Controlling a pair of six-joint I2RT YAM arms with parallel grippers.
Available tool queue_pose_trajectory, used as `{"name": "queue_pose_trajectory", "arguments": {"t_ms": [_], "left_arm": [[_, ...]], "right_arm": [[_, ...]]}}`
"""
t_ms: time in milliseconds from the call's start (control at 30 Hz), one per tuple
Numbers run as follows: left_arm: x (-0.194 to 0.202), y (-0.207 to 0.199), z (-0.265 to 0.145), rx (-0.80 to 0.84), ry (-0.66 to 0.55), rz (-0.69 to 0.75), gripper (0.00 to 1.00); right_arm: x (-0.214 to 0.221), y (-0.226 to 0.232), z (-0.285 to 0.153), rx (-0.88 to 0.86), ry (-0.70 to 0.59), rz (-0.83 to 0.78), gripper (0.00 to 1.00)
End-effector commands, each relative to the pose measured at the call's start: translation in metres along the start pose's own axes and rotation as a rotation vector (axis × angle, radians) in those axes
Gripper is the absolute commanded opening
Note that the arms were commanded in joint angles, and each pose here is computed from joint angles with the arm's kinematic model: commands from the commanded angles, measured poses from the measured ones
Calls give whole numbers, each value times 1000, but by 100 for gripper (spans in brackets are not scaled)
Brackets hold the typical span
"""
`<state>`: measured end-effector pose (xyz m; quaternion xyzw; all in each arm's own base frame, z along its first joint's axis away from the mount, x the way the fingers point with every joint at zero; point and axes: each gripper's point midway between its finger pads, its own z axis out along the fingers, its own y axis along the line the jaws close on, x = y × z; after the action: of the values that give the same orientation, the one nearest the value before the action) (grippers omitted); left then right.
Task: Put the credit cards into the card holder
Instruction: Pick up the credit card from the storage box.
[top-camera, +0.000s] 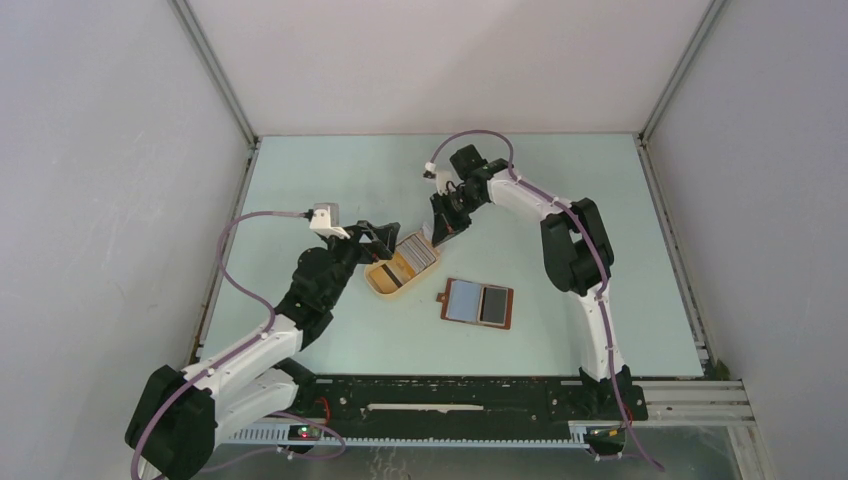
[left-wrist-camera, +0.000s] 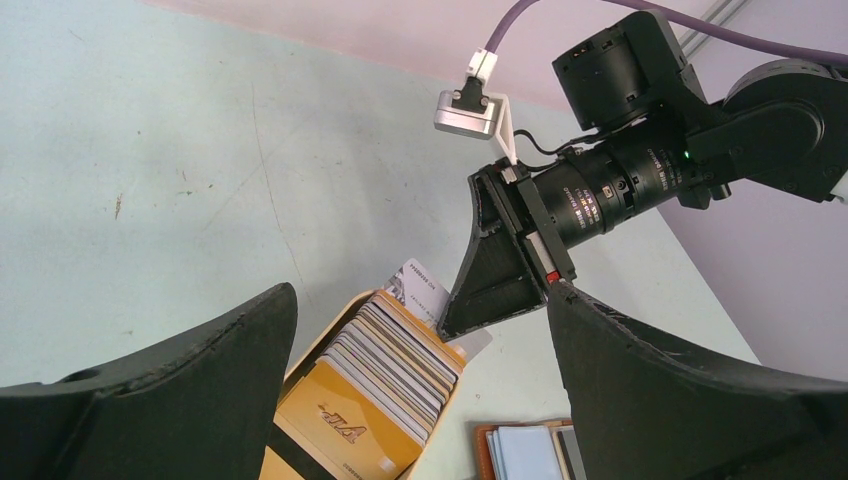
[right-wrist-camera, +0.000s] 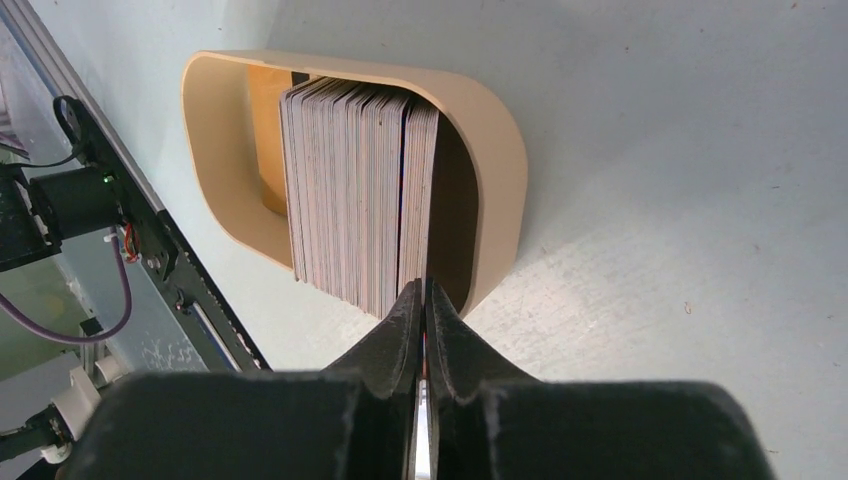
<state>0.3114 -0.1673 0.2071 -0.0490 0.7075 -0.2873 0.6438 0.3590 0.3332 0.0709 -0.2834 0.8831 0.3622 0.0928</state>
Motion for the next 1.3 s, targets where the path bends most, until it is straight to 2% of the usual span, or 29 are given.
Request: {"name": "queue_pose_trajectory", "arguments": {"t_ms": [0, 933, 1133, 1267], "left_arm": [[1, 6, -4, -7, -25, -9, 100], [1, 5, -4, -5, -24, -10, 100], [0, 1, -5, 23, -29, -2, 100], [-3, -12, -11, 112, -40, 14, 100]], "right_arm": [[-26, 17, -28, 8, -86, -78, 7], [-37, 25, -62, 49, -143, -192, 4], [-32, 43, -83, -8, -136, -267, 2], [-22, 66, -109, -76, -125, -354, 2]]}}
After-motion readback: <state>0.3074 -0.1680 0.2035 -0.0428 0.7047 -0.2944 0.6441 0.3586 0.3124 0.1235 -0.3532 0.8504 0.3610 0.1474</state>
